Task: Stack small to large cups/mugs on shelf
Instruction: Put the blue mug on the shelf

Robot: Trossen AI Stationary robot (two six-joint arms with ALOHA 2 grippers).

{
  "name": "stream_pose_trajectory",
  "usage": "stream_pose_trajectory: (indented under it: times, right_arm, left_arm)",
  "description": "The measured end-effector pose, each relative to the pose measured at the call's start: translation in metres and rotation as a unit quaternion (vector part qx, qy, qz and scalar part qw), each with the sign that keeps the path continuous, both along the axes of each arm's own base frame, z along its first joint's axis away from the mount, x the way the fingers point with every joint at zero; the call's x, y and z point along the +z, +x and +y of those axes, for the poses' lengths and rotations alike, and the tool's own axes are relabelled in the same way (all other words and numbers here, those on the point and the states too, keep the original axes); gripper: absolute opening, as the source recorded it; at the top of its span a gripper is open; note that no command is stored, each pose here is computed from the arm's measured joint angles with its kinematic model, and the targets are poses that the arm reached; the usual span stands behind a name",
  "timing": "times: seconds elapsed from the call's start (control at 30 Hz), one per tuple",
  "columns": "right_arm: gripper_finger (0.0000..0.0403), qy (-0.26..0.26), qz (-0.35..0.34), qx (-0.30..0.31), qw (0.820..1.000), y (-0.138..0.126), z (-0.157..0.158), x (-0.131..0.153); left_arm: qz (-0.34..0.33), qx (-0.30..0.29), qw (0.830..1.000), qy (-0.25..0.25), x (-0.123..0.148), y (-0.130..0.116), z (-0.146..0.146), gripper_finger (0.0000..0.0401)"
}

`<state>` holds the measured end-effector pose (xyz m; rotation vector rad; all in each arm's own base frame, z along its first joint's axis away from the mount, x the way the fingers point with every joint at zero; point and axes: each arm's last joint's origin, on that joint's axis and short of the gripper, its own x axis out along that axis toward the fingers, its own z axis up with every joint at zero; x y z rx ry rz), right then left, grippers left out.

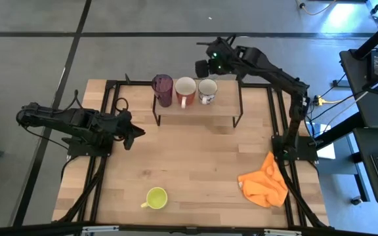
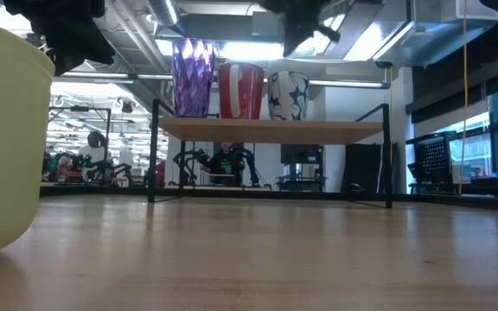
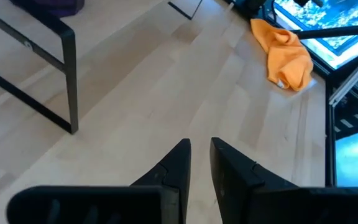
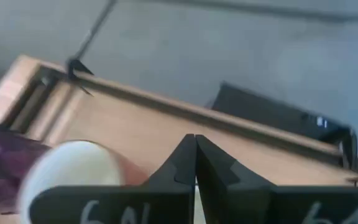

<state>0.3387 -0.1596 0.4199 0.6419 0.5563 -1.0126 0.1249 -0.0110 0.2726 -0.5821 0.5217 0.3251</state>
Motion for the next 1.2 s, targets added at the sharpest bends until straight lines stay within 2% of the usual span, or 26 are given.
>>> stream_pose_trajectory:
  times: [0.2,0.4,0.6,0.93,1.2]
  right_arm:
    - [0.0009,0.083,0.013,0.015,0.996,-0.008,-0.029,-0.029]
    - [0.0009,0.128,0.01,0.058,0.99,-0.009,-0.043,-0.049]
    - [0.0009,0.131,0.021,0.089,0.987,-0.008,-0.045,-0.058]
    - [0.0009,0.139,0.012,0.142,0.98,-0.007,-0.046,-0.058]
    - [0.001,0.136,0.015,0.15,0.979,-0.007,-0.045,-0.058]
  left_arm:
    - [0.001,0.017,1.0,-0.017,-0.001,-0.001,0.0,0.0055]
    - [-0.006,0.049,0.998,-0.029,-0.001,-0.001,0.002,0.0055]
    - [-0.011,0.076,0.997,-0.025,0.0,-0.001,0.003,0.0055]
    - [-0.013,0.083,0.996,-0.022,0.0,-0.001,0.003,0.0055]
    - [-0.015,0.089,0.996,-0.029,0.0,-0.001,0.003,0.0055]
